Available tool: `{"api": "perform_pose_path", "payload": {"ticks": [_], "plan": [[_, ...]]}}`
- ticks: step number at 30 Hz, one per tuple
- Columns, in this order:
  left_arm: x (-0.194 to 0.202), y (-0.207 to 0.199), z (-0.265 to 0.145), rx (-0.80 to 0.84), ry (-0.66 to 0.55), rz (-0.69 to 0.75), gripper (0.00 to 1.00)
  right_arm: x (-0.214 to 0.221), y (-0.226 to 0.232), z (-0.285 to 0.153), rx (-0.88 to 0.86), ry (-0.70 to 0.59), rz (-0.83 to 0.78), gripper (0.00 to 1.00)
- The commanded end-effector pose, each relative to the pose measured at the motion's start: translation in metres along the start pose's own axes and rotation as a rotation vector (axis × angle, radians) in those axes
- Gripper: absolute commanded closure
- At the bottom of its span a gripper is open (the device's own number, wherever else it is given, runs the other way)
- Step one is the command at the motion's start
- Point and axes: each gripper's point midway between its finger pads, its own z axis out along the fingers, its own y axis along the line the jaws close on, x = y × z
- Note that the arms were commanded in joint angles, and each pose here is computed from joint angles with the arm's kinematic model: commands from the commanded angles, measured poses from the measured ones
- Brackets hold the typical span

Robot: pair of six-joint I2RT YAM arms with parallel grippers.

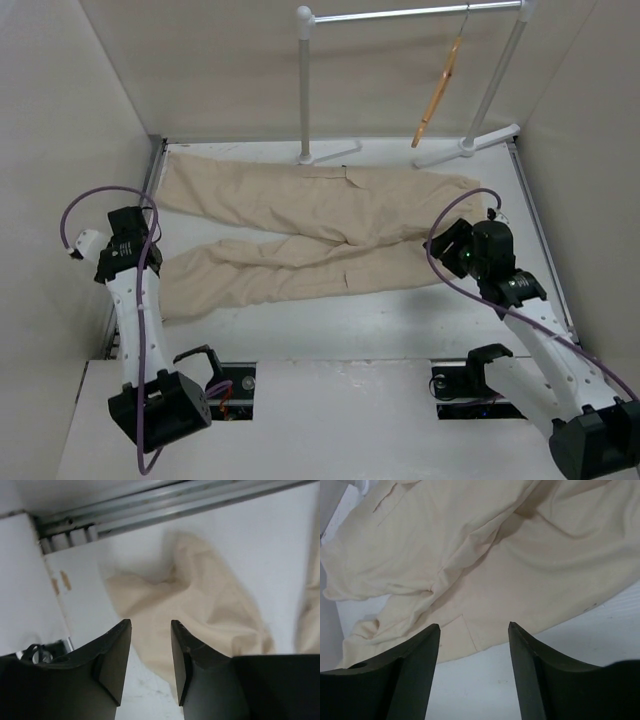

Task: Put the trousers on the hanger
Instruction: Flatten out the trousers at the center of the board.

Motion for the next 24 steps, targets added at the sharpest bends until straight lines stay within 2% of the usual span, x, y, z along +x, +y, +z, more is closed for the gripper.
{"api": "perform_pose_path", "payload": {"ticks": [1, 2, 3, 5, 6, 7, 10, 11, 13, 14, 19, 24], "plan": [[0.019, 0.027, 0.012, -0.101, 0.044, 0.033, 0.61, -0.012, -0.006, -0.001, 0.011, -0.040, 0.003, 0.40], [0.015, 0.022, 0.011, -0.074, 0.024, 0.002, 0.58, -0.016, -0.014, 0.000, 0.037, -0.057, 0.016, 0.44], [0.011, 0.013, 0.009, -0.036, 0.007, -0.020, 0.57, -0.018, -0.022, 0.001, 0.067, -0.064, 0.030, 0.53], [0.016, -0.020, 0.005, 0.068, 0.016, 0.001, 0.57, -0.020, -0.038, 0.006, 0.120, -0.070, 0.062, 0.78], [0.025, -0.040, 0.003, 0.124, 0.037, 0.014, 0.57, -0.022, -0.045, 0.009, 0.144, -0.070, 0.088, 0.86], [0.039, -0.062, -0.001, 0.175, 0.059, 0.047, 0.57, -0.023, -0.054, 0.012, 0.174, -0.074, 0.109, 0.88], [0.086, -0.120, -0.019, 0.304, 0.097, 0.197, 0.56, -0.025, -0.080, 0.022, 0.270, -0.073, 0.143, 0.83], [0.109, -0.144, -0.030, 0.357, 0.104, 0.272, 0.56, -0.028, -0.092, 0.026, 0.318, -0.084, 0.153, 0.71], [0.144, -0.175, -0.048, 0.440, 0.126, 0.371, 0.54, -0.033, -0.104, 0.032, 0.366, -0.095, 0.155, 0.55], [0.161, -0.189, -0.058, 0.480, 0.143, 0.413, 0.54, -0.034, -0.110, 0.036, 0.385, -0.096, 0.159, 0.52], [0.236, -0.233, -0.092, 0.631, 0.261, 0.546, 0.53, -0.016, -0.130, 0.056, 0.466, -0.018, 0.168, 0.51], [0.270, -0.267, -0.095, 0.688, 0.335, 0.563, 0.53, 0.001, -0.134, 0.073, 0.496, 0.039, 0.202, 0.57]]}}
